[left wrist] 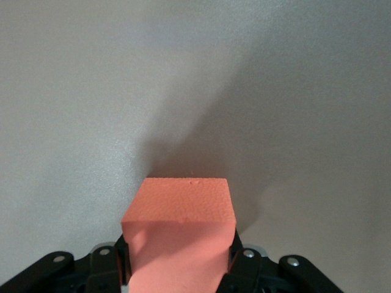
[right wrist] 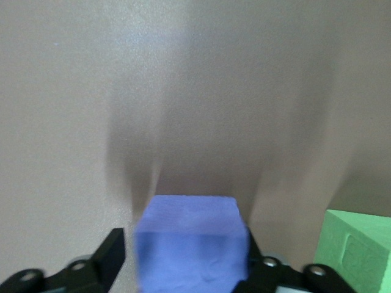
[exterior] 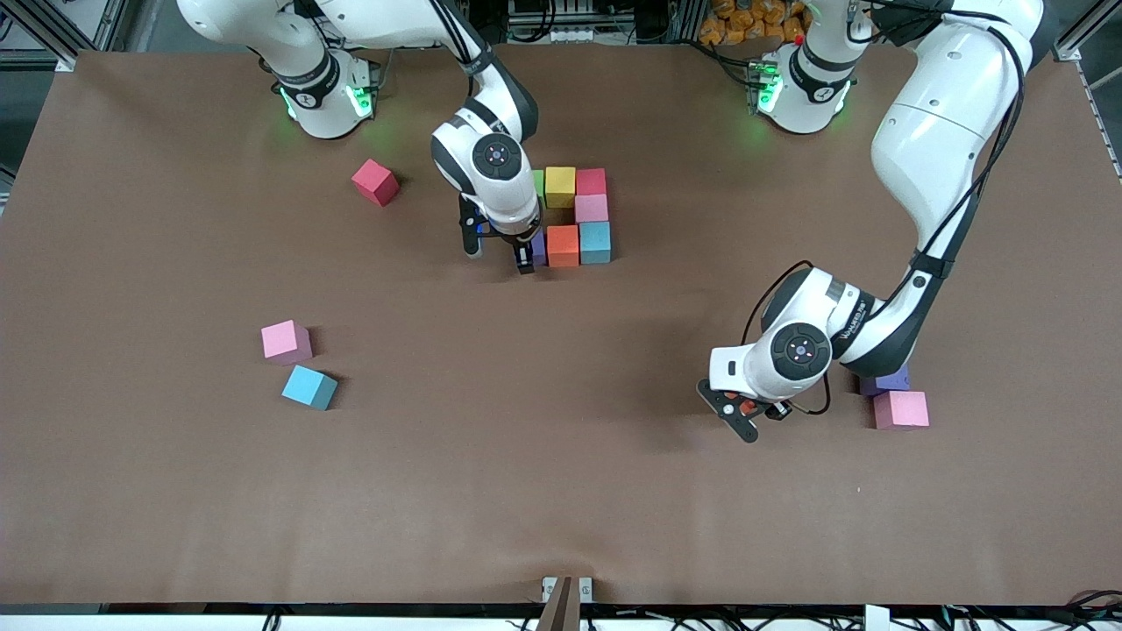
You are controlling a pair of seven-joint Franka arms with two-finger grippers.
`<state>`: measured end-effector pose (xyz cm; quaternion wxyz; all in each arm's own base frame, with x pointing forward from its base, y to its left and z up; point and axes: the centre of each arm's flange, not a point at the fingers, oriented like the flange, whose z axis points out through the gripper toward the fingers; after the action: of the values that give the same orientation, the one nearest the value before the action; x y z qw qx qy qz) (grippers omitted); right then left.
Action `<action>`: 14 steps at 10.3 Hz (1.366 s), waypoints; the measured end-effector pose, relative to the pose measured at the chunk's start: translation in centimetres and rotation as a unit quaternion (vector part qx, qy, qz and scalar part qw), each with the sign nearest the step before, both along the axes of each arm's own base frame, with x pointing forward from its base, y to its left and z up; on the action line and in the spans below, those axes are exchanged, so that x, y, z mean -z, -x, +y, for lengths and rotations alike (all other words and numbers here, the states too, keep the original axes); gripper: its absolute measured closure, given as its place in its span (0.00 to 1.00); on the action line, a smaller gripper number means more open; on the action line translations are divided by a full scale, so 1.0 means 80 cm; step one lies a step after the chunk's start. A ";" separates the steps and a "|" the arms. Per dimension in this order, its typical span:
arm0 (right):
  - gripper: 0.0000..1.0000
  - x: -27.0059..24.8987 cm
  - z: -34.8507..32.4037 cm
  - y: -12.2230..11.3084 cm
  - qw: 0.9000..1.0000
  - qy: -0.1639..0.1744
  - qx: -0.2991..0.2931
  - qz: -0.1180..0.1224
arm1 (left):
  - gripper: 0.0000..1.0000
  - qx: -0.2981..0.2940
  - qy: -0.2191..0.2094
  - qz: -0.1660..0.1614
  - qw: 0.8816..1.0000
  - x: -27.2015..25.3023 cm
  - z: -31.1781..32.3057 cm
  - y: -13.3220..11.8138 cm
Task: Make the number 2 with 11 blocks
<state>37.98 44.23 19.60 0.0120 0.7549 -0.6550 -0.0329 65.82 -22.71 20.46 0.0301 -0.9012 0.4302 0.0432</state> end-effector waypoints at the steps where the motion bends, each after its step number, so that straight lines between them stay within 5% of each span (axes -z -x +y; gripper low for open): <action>1: 0.00 0.000 0.000 0.000 1.000 0.001 0.000 0.001 | 0.44 0.000 0.002 -0.003 1.000 -0.003 -0.002 -0.002; 6: 0.00 -0.015 0.005 -0.011 1.000 0.021 -0.012 0.009 | 0.44 -0.054 0.020 -0.018 0.998 -0.025 -0.030 -0.006; 9: 0.00 -0.041 0.009 -0.022 0.999 0.035 -0.022 0.017 | 0.44 -0.113 0.024 -0.025 0.993 -0.031 -0.096 0.019; 14: 0.00 -0.102 -0.040 -0.071 0.992 0.030 -0.122 0.024 | 0.44 -0.172 0.026 -0.032 0.984 -0.036 -0.159 0.048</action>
<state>43.67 41.06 27.72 0.0537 0.8272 -0.5586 -0.0296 61.99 -35.45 23.36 0.0128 -0.9632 0.2683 0.0075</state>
